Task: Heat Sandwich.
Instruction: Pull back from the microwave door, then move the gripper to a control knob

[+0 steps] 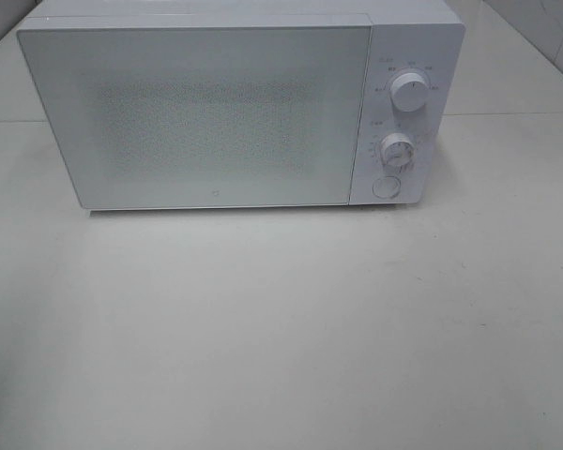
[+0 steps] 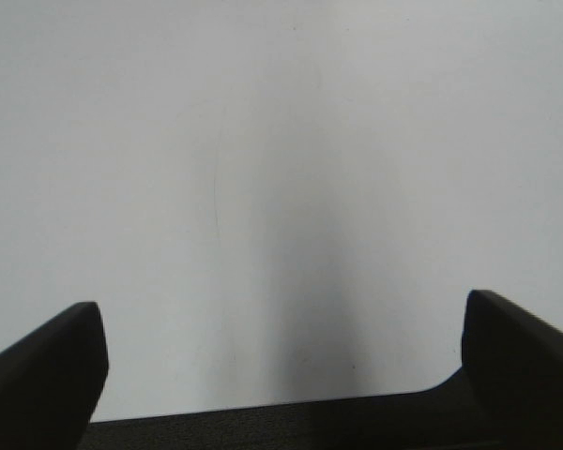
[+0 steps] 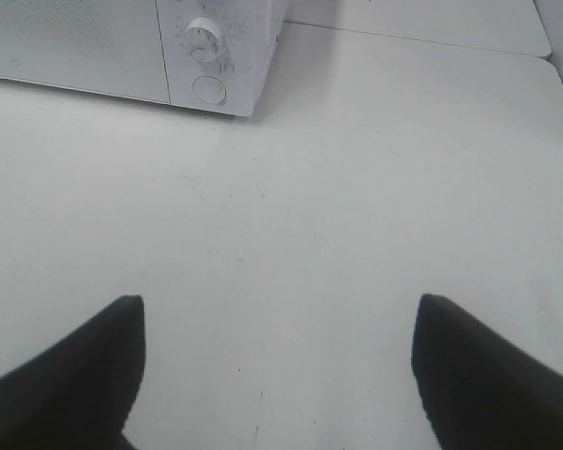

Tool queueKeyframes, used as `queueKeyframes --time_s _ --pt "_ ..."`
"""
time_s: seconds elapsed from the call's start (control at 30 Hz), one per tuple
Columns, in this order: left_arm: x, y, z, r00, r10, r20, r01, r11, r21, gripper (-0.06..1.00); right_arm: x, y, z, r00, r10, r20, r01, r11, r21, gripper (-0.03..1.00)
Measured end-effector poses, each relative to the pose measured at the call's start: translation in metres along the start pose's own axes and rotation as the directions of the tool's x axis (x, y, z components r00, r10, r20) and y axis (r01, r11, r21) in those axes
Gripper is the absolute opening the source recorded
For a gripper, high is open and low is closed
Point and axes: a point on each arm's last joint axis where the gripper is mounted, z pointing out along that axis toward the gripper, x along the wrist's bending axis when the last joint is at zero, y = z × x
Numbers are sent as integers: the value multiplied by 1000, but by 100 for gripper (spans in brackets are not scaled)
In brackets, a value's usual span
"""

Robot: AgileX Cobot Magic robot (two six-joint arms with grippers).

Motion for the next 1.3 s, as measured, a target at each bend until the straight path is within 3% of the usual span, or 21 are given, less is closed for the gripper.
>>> queueKeyframes --time_s 0.2,0.3,0.5,0.93,1.3 --pt "-2 -24 -8 1000 -5 -30 2 996 -92 95 0 0 0 1000 0 0 0 1000 0 76" --pt "-3 -34 -19 999 3 -53 -14 980 -197 95 0 0 0 1000 0 0 0 1000 0 76" --pt "-5 -45 -30 998 12 -69 -32 955 -296 95 0 0 0 1000 0 0 0 1000 0 76" --pt "-8 -60 -41 996 18 -84 -51 911 -410 95 0 0 0 1000 0 0 0 1000 0 76" --pt "-8 -60 -42 996 18 -84 -51 910 -411 95 0 0 0 1000 0 0 0 1000 0 76"
